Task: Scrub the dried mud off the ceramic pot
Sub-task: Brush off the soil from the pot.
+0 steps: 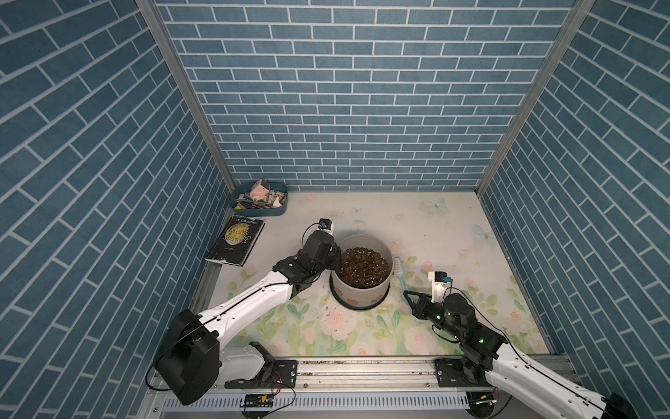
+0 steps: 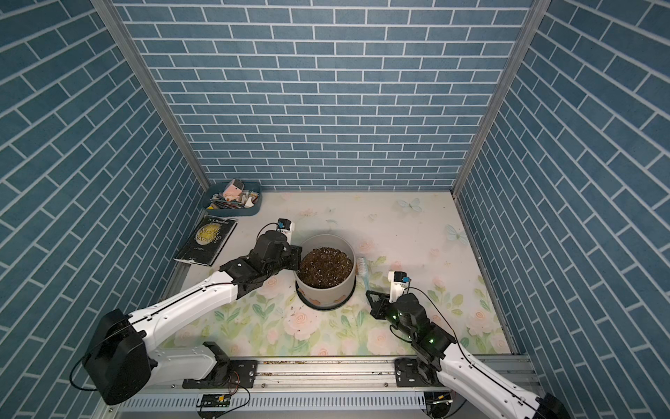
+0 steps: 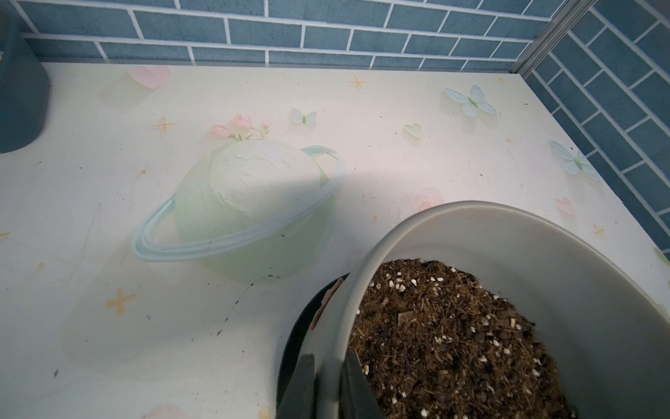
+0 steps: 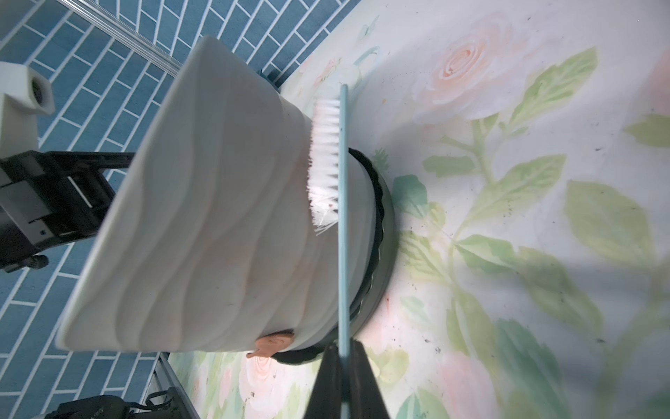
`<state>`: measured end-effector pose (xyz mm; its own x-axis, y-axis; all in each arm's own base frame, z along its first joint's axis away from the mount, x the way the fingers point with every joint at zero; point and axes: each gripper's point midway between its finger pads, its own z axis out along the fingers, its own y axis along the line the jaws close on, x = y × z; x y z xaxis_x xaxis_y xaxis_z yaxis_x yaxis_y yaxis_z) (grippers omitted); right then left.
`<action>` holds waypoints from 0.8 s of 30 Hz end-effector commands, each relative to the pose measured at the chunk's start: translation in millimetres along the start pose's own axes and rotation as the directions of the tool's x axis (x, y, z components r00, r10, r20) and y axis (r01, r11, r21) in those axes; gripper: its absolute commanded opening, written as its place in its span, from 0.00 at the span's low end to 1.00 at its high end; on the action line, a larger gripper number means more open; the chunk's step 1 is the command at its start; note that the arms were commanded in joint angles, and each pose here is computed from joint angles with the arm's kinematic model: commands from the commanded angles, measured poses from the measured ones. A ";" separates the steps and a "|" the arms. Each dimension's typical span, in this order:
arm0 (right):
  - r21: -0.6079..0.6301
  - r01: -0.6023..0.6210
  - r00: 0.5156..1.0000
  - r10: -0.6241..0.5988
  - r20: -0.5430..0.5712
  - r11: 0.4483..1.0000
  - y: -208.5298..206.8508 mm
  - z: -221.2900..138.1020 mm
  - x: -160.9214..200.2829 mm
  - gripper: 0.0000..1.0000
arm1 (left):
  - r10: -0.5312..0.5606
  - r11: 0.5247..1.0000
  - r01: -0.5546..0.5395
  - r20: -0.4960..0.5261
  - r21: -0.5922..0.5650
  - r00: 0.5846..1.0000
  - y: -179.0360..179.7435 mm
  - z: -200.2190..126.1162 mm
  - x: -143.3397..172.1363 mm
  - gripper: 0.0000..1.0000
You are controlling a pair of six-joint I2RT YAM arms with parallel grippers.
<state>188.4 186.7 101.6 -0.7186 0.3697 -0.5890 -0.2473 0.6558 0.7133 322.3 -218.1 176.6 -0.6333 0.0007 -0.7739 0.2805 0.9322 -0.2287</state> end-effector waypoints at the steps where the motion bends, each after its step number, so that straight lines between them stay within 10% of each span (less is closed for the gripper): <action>1: 0.107 -0.026 1.000 0.027 -0.006 0.994 -21.1 -2.4 2.4 0.00 | -0.028 0.999 0.027 0.025 0.028 0.999 -10.0 -1.7 -12.3 0.00; 9: 0.332 0.027 0.998 -0.005 -0.065 0.943 -55.2 -0.9 6.4 0.00 | -0.033 0.999 0.032 0.028 0.036 0.999 -12.4 -1.7 -14.9 0.00; 16: 0.796 0.136 0.990 -0.066 -0.121 0.590 -121.2 -61.0 -13.4 0.00 | -0.034 0.999 0.033 0.028 0.015 0.999 -8.8 -2.5 -15.7 0.00; 24: 0.736 0.152 0.986 -0.156 -0.064 0.659 -81.8 -53.4 -43.9 0.00 | -0.042 0.999 0.042 0.039 0.007 0.998 -7.0 -4.0 -18.7 0.00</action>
<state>200.0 88.7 65.1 -0.7623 0.2276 -0.6059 0.1967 0.9733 0.1182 322.4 -217.7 177.0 -0.6368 0.0096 -0.7710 0.2782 0.9354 -0.2182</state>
